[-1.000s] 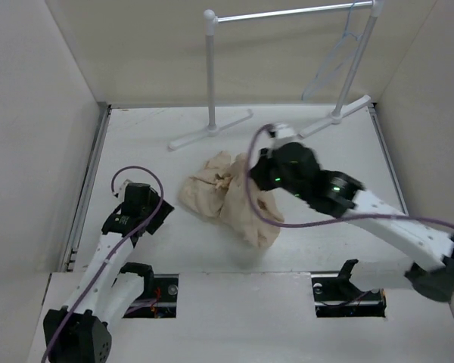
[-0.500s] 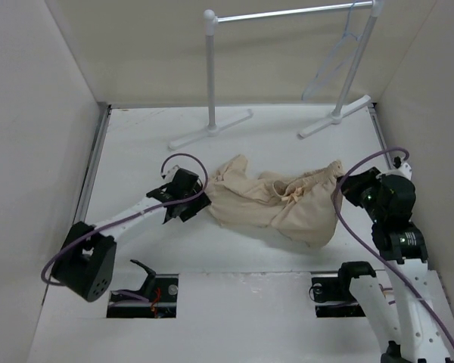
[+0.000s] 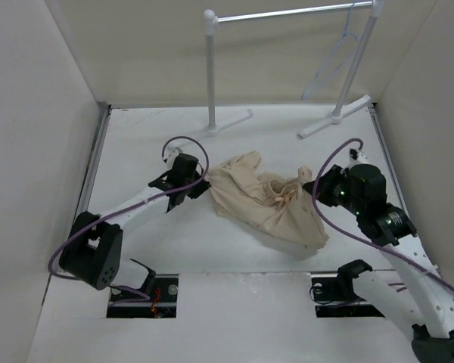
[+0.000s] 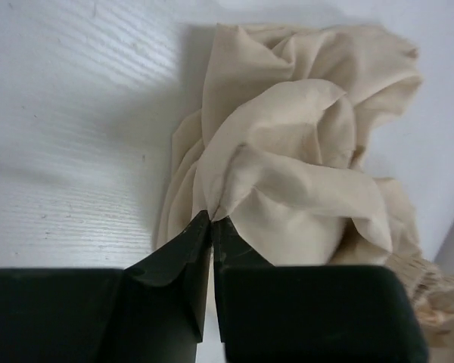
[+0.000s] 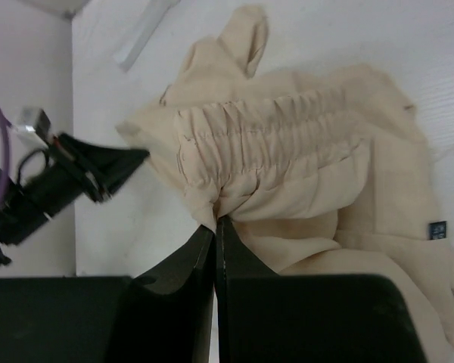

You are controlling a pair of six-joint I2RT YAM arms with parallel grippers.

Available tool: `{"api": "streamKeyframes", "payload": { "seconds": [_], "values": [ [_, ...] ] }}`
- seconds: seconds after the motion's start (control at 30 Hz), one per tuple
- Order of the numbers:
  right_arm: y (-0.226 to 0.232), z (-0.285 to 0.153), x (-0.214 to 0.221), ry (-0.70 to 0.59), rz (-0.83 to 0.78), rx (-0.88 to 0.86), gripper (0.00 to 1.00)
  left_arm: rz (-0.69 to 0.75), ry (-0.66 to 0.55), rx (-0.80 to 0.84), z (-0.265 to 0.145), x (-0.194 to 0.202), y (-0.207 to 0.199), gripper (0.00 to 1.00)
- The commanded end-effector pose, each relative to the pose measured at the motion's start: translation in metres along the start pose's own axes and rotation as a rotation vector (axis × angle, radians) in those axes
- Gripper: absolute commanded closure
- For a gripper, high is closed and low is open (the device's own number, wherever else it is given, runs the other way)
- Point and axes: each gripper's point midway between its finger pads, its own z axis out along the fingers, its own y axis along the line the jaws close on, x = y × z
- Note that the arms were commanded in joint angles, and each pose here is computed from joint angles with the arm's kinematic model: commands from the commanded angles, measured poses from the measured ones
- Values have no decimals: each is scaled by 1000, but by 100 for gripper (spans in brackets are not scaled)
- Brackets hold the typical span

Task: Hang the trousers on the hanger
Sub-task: Flatten out the trousers at the center of the board.

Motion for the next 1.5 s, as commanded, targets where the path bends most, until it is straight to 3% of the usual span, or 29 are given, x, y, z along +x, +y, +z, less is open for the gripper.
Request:
{"api": "streamKeyframes", "payload": {
  "seconds": [0.0,0.2,0.37,0.5,0.57,0.63,0.83,0.93,1.07,1.13,1.23,1.37,1.47],
  "values": [
    [85,-14,-7,17,-91,-215,92,-105,-178,142,-44,-73,-35,98],
    [257,-49,6,104,-277,-532,92,-241,-414,223,-124,-196,-47,98],
    [410,-123,-51,-7,-281,-802,94,-320,-643,302,-222,-308,-64,99],
    [438,-188,-138,-192,-43,-951,93,-310,-807,399,-308,-367,-94,98],
    [424,-182,-154,-209,6,-905,93,-298,-842,427,-326,-382,-108,98],
    [397,-158,-155,-227,-5,-809,94,-283,-807,446,-313,-383,-123,96],
    [247,-68,-159,-351,1,-383,94,-168,-500,363,-158,-317,-162,89],
    [179,-35,-157,-366,-13,-195,94,-63,-387,281,-100,-270,-166,66],
    [101,3,-146,-352,-32,12,95,38,-338,186,-87,-217,-139,41],
    [74,15,-140,-344,-33,73,95,81,-337,126,-95,-190,-110,40],
    [42,27,-136,-343,-40,136,95,133,-308,14,-107,-132,-50,47],
    [2,37,-138,-344,-31,227,94,238,-131,-112,-115,-23,26,62],
    [-22,37,-147,-362,-1,268,94,288,2,-218,-121,43,78,59]
  ]
}}
